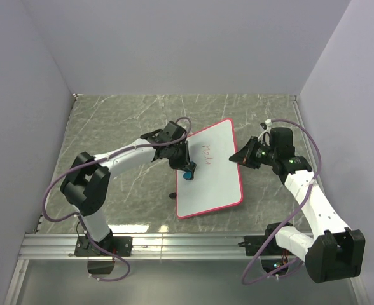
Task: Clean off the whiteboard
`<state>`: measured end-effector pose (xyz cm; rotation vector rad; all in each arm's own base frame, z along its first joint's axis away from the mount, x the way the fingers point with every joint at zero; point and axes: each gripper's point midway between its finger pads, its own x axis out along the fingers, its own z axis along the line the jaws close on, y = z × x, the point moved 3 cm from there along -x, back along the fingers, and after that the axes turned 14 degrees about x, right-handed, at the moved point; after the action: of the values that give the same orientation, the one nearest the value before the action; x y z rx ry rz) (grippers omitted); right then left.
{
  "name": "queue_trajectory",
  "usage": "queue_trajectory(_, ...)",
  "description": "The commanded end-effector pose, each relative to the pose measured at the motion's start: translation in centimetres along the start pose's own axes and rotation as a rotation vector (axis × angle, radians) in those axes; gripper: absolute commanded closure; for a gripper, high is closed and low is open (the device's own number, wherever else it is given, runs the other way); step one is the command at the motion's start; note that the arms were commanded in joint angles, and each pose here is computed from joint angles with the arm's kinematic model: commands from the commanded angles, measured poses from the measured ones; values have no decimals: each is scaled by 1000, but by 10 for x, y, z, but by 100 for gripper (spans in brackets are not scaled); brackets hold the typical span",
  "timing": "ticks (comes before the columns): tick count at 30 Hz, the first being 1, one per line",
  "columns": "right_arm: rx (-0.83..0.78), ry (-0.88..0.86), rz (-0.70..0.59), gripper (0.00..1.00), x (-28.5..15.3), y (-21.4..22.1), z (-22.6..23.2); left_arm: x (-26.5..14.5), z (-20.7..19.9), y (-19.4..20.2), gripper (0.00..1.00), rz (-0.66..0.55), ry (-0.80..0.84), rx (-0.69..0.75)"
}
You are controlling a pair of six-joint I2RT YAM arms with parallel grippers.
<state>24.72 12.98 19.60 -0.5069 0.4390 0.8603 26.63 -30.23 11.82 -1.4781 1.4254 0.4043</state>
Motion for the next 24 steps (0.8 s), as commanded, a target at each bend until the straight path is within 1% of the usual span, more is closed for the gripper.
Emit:
queue_trajectory(1,-50,39,26,100,4,6,-10,0,-25,9,100,34,16,90)
queue_trajectory(2,-47,39,27,100,4,6,-11,-2,-40,11,100,37,38,121)
queue_trajectory(4,-48,38,26,100,4,6,-11,-10,-68,1,100,14,92,164)
queue_trajectory(5,-47,38,27,100,5,6,-11,-17,-89,-6,100,-10,133,192)
queue_trajectory(8,-42,39,30,100,6,6,-12,-22,-112,-16,99,-28,214,190)
queue_trajectory(10,-42,40,31,100,6,6,-12,-21,-114,-24,100,-49,216,181)
queue_trajectory(13,-41,38,28,100,5,6,-11,-9,-98,-30,100,-32,179,147)
queue_trajectory(16,-48,38,26,100,3,5,-10,3,-70,-31,100,-16,149,94)
queue_trajectory(20,-52,39,23,100,2,5,-8,14,-18,-30,100,8,64,14)
queue_trajectory(21,-51,40,24,100,2,5,-8,18,-9,-26,100,32,34,1)
queue_trajectory(24,-55,37,23,100,1,5,-6,17,0,-29,100,41,-3,20)
